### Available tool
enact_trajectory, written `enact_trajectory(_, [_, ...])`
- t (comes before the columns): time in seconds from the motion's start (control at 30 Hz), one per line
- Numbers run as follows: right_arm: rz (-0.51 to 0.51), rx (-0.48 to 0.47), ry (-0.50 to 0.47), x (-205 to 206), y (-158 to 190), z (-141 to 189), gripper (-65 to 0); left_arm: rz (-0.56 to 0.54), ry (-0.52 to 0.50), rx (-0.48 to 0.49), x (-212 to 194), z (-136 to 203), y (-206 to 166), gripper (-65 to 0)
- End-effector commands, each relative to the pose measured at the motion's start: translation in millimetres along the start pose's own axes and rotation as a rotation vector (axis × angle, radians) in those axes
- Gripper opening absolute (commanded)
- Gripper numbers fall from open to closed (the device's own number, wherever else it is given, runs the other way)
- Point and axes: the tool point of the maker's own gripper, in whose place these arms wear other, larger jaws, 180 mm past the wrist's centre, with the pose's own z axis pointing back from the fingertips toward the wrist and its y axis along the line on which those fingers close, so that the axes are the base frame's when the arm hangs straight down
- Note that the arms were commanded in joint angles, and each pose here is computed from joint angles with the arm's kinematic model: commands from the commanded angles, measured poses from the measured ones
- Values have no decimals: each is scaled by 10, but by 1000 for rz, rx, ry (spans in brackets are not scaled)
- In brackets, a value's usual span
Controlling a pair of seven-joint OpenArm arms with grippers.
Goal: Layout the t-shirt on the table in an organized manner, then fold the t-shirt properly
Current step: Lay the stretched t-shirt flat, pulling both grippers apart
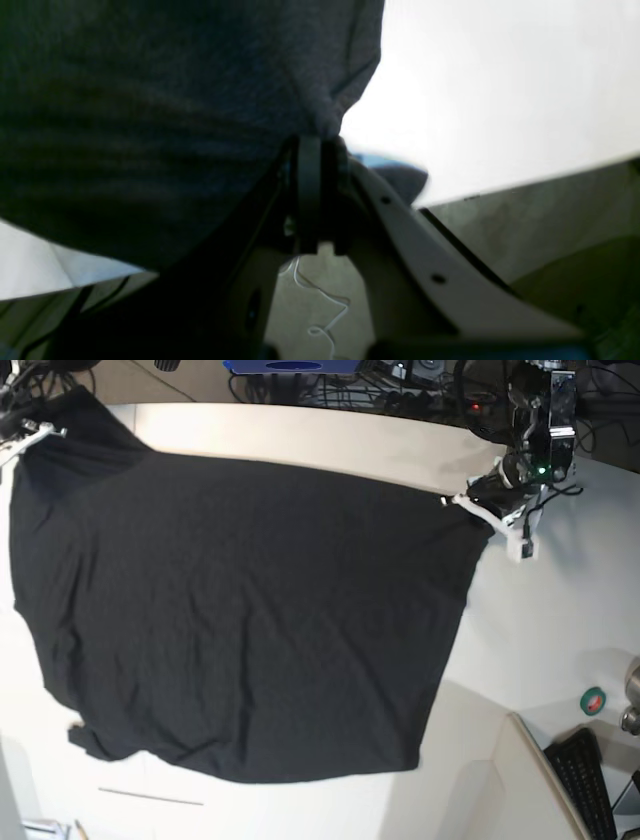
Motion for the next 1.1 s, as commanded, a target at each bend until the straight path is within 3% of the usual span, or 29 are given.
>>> enact_trajectory(0.0, [11, -32, -27, 55, -107, 91, -650, 21, -64, 37, 169, 88, 144, -650])
enact_trajectory(0.2, [9, -17, -40, -6, 64, 219, -650, 30, -100, 60, 157, 311, 232, -650])
enact_trajectory(0.43, [-66, 29, 27, -160, 188, -57, -650, 31, -91, 63, 118, 312, 249, -650])
enact_trajectory(0.53, [-66, 32, 112, -312, 194, -43, -650, 32, -89, 67, 113, 314, 267, -650])
enact_trajectory(0.63, [-72, 27, 139, -350, 168, -3, -402, 33, -87, 68, 104, 310, 272, -650])
enact_trajectory(0.67, [-90, 7, 131, -350, 95, 33, -362, 36, -82, 71, 86, 303, 286, -650])
enact_trajectory(0.9, [-189, -10, -79, 114, -134, 153, -371, 50, -52, 84, -14, 251, 349, -650])
enact_trajectory(1.07, [-231, 21, -49, 184, -197, -129, -369, 47, -52, 80, -7, 247, 330, -650])
